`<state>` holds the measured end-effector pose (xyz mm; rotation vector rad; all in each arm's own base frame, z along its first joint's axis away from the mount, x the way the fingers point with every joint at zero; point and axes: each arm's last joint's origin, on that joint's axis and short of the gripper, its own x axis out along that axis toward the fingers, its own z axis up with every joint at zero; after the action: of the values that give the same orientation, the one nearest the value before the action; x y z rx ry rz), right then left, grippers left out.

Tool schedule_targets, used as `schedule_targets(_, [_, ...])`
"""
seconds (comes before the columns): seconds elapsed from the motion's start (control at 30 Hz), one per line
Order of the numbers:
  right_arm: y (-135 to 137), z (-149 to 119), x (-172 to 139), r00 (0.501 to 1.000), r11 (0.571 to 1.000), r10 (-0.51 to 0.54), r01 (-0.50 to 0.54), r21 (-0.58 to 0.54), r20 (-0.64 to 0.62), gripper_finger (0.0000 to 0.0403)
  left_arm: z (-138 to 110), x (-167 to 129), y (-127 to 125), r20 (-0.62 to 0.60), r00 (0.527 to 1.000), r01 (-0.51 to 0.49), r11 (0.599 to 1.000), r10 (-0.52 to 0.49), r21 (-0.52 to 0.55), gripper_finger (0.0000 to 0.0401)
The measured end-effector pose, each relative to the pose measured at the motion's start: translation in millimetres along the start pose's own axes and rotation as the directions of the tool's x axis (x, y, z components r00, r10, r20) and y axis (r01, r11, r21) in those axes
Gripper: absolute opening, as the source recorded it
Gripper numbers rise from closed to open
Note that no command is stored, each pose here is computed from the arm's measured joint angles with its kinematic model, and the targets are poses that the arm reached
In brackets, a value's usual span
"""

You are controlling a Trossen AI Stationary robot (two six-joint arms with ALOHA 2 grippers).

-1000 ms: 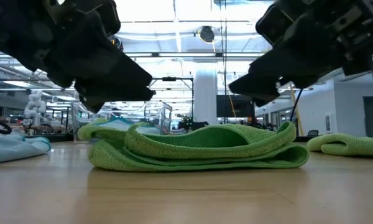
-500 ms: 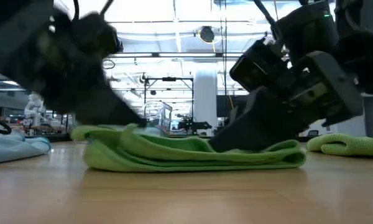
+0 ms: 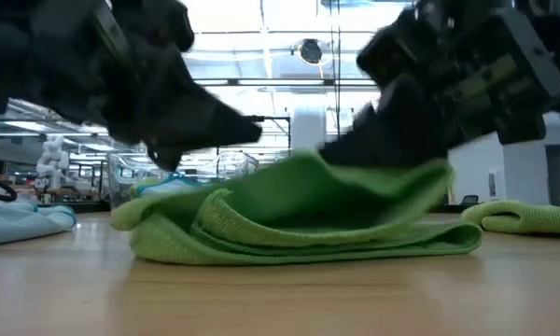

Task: Fold microfiber towels
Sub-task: Put the top green microfiber cloth into the bin

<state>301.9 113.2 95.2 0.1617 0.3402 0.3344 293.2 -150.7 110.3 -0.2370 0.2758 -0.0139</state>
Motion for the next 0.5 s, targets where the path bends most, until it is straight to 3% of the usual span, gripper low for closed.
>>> schedule_targets(0.23, [2,9,-7,0.999,0.995,-0.004,0.007,-0.099,0.033,0.0012,-36,12,8,-0.12,0.993,-0.025,0.999,0.02,-0.041,0.0007])
schedule_targets(0.5, [6,-12,-7,0.985,0.998,0.054,-0.06,-0.036,-0.164,0.0013,-49,12,6,-0.119,0.992,-0.056,0.997,0.05,-0.054,0.0019])
